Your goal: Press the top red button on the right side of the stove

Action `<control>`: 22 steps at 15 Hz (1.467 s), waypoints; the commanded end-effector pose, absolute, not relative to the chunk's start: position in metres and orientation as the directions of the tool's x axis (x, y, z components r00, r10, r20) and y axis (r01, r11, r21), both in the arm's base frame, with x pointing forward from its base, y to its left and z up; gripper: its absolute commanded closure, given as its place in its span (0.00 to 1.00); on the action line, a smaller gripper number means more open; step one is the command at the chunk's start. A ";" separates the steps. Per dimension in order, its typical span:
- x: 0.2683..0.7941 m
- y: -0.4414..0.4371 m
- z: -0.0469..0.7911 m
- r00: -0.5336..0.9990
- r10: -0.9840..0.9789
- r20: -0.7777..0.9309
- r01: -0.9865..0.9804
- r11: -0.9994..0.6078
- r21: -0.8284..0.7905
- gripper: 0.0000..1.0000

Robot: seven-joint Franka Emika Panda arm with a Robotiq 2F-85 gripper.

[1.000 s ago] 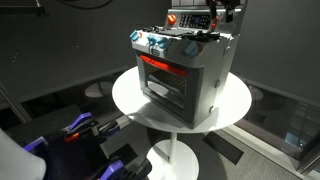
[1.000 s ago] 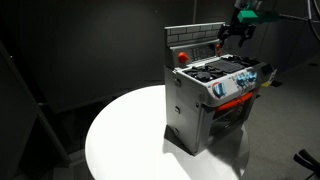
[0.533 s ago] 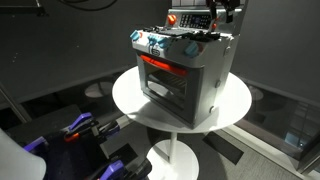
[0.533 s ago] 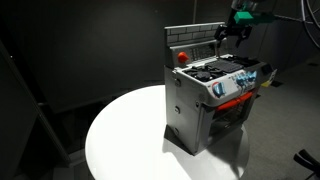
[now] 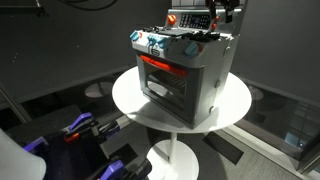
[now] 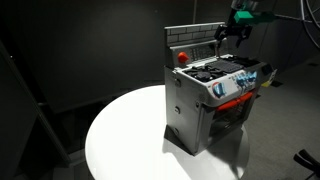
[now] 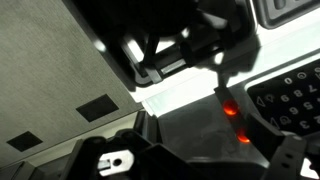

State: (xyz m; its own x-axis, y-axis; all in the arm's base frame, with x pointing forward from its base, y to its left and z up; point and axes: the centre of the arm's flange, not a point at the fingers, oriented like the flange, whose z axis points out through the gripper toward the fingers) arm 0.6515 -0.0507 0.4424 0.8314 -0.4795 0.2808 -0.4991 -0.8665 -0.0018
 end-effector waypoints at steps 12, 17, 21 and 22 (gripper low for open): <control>0.524 -0.046 0.471 0.950 -0.307 -0.063 -0.300 -0.949 0.097 0.00; 0.473 -0.044 0.474 0.981 -0.174 -0.082 -0.169 -0.984 0.065 0.00; 0.444 -0.042 0.476 0.995 -0.083 -0.063 -0.080 -0.995 0.052 0.00; 0.439 -0.041 0.476 0.996 -0.069 -0.064 -0.065 -0.997 0.051 0.00</control>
